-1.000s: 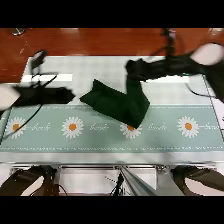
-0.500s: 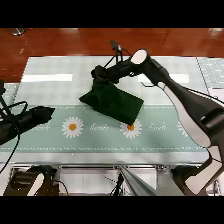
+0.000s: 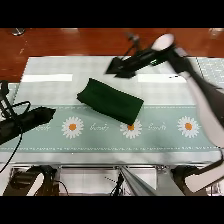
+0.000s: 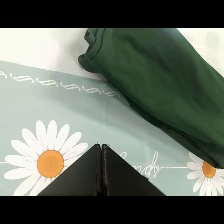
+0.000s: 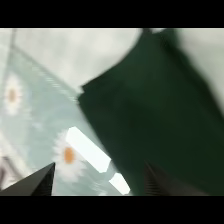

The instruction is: Fold the shirts.

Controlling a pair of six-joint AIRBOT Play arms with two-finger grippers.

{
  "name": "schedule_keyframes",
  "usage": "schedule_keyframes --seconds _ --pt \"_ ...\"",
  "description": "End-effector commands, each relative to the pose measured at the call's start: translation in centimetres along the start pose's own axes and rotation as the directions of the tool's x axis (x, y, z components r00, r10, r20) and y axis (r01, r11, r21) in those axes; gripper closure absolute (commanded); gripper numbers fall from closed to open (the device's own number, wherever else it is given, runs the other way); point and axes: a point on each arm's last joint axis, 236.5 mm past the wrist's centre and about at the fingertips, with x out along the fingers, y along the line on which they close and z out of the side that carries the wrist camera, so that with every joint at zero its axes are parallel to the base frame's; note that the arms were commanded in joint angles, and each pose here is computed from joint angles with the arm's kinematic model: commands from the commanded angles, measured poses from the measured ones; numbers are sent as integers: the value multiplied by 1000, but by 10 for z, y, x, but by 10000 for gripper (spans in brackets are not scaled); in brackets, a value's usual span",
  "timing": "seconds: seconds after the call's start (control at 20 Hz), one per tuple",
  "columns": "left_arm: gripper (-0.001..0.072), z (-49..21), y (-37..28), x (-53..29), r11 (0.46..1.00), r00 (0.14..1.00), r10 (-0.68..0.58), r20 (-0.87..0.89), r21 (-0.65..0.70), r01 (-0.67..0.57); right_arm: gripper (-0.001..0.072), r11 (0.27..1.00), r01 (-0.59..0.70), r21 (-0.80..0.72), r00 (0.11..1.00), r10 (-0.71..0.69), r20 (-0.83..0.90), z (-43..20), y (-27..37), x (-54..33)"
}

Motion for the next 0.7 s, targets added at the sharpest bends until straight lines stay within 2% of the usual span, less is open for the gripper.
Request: schedule_keyframes --seconds 0.0,0.05,0.1,0.2,0.3,0.35,0.45,0.65 --pt "671 0 1 2 1000 1000 3 -2 -3 -3 82 924 382 -13 924 -381 32 -29 -78 -134" --pt "671 1 1 2 1000 1000 2 2 -3 -2 82 886 462 48 881 -465 91 -41 -96 -162" --pt "671 2 1 2 1000 1000 2 4 -3 -2 82 867 486 107 854 -498 154 -55 -107 -176" --pt "670 3 1 2 1000 1000 1 9 -3 -1 82 840 476 258 801 -536 267 -95 -135 -174" --pt "671 3 1 2 1000 1000 1 8 -3 -1 82 782 394 483 749 -578 325 -147 -173 -148" --pt "671 3 1 2 1000 1000 1 8 -3 -1 82 738 302 603 757 -570 319 -174 -187 -128" --pt "671 3 1 2 1000 1000 1 8 -3 -1 82 694 130 708 823 -474 313 -203 -187 -84" --pt "671 3 1 2 1000 1000 1 8 -3 -1 82 740 47 670 932 -274 237 -207 -161 -28"
